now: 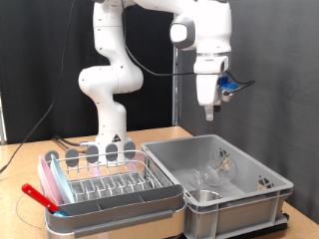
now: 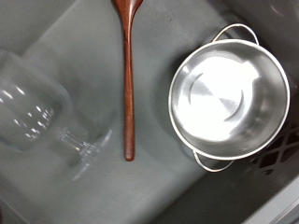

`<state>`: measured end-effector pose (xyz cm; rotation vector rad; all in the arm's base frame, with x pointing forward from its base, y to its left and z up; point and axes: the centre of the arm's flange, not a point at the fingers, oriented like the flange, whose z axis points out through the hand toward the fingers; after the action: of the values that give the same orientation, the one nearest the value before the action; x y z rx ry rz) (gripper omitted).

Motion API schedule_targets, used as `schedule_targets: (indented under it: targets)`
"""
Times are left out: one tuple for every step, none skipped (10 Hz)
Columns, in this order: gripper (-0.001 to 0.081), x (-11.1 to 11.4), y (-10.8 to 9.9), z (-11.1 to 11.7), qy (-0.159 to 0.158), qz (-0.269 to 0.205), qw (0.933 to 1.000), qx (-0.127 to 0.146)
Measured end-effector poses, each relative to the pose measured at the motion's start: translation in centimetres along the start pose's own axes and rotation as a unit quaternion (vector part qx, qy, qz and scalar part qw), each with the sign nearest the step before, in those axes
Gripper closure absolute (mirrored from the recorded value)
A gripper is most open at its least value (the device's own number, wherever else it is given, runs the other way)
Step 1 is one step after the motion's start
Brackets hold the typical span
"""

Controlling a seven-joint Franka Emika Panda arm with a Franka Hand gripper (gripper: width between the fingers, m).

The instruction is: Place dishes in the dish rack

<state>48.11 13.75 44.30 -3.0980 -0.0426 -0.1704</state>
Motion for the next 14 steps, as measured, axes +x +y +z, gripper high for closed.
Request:
schedule_targets:
  targets:
    - [-0.0002, -0.2, -0.1, 0.6, 0.005, -0.021, 0.9998, -0.003]
    - [-0.0002, -0.4, -0.4, 1.7, 0.008, -0.039, 0.9992, -0.008]
    - [-0.0002, -0.6, -0.8, 3.2, -0.001, -0.048, 0.9988, -0.012]
    - [-0.0002, -0.7, -1.1, 4.8, -0.015, -0.053, 0.9983, -0.018]
    - [-0.0002, -0.7, -1.3, 6.5, -0.027, -0.053, 0.9978, -0.03]
    - [-0.0002, -0.6, -1.5, 8.3, -0.031, -0.049, 0.9975, -0.041]
    - [-0.0002, -0.2, -1.7, 9.4, -0.028, -0.045, 0.9976, -0.044]
    - [-0.0002, -0.2, -1.7, 9.3, -0.028, -0.049, 0.9975, -0.042]
    - [-0.0002, -0.1, -1.7, 9.2, -0.022, -0.054, 0.9978, -0.03]
    - [-0.0002, -0.1, -1.8, 9.0, -0.003, -0.063, 0.998, -0.005]
    - [-0.0002, -0.2, -1.7, 9.2, 0.02, -0.07, 0.9973, 0.014]
    - [-0.0002, -0.5, -1.5, 9.7, 0.036, -0.073, 0.9964, 0.022]
    - [-0.0002, -0.9, -1.3, 10.4, 0.034, -0.072, 0.9966, 0.023]
    - [-0.0002, -1.1, -1.1, 11.0, 0.025, -0.069, 0.9971, 0.021]
